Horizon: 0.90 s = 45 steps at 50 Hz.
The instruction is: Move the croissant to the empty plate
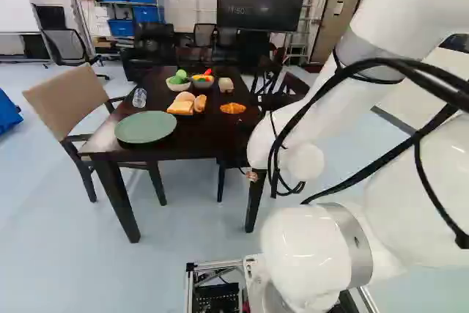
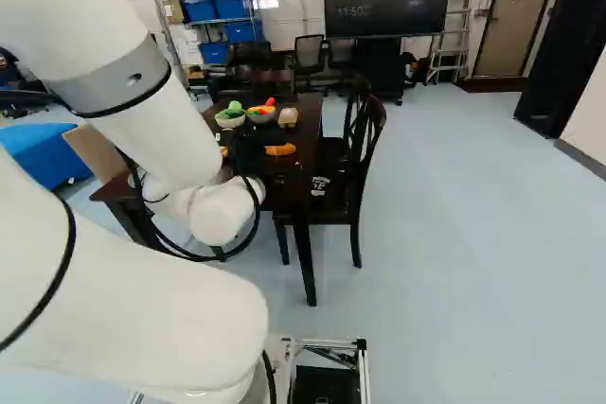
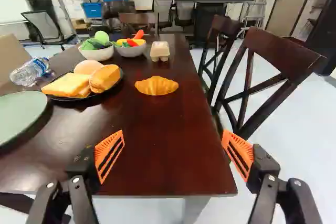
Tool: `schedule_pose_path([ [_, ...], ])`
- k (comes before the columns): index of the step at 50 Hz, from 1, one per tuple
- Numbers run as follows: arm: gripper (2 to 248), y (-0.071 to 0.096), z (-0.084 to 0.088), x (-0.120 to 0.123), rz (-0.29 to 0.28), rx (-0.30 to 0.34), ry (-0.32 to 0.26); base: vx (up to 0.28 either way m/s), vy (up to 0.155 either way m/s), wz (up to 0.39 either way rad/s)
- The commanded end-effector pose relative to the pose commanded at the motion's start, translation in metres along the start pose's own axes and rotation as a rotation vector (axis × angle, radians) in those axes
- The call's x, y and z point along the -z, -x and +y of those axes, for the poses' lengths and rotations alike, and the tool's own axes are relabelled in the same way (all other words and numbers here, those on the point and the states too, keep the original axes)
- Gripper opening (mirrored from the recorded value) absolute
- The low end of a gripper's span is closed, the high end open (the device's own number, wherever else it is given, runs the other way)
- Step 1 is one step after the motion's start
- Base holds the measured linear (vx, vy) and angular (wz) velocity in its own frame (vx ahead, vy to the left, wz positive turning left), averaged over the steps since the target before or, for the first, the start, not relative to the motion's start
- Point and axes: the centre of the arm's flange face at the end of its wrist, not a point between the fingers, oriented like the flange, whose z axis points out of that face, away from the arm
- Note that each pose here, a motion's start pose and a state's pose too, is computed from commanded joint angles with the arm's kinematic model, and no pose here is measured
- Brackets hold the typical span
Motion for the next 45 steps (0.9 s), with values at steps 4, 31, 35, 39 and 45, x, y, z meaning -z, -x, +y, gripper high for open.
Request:
schedule_pose_path([
  [4, 247, 0.0, 0.0, 0.0, 0.0, 0.0, 0.0, 0.069, 0.032, -0.012],
  [31, 247, 0.0, 0.0, 0.0, 0.0, 0.0, 0.0, 0.068, 0.034, -0.01],
  [35, 247, 0.0, 0.0, 0.0, 0.0, 0.0, 0.0, 0.057, 0.038, -0.009],
  [39, 247, 0.0, 0.0, 0.0, 0.0, 0.0, 0.0, 0.052, 0.032, -0.008],
  [45, 247, 0.0, 0.0, 0.0, 0.0, 0.0, 0.0, 0.049, 0.031, -0.009],
])
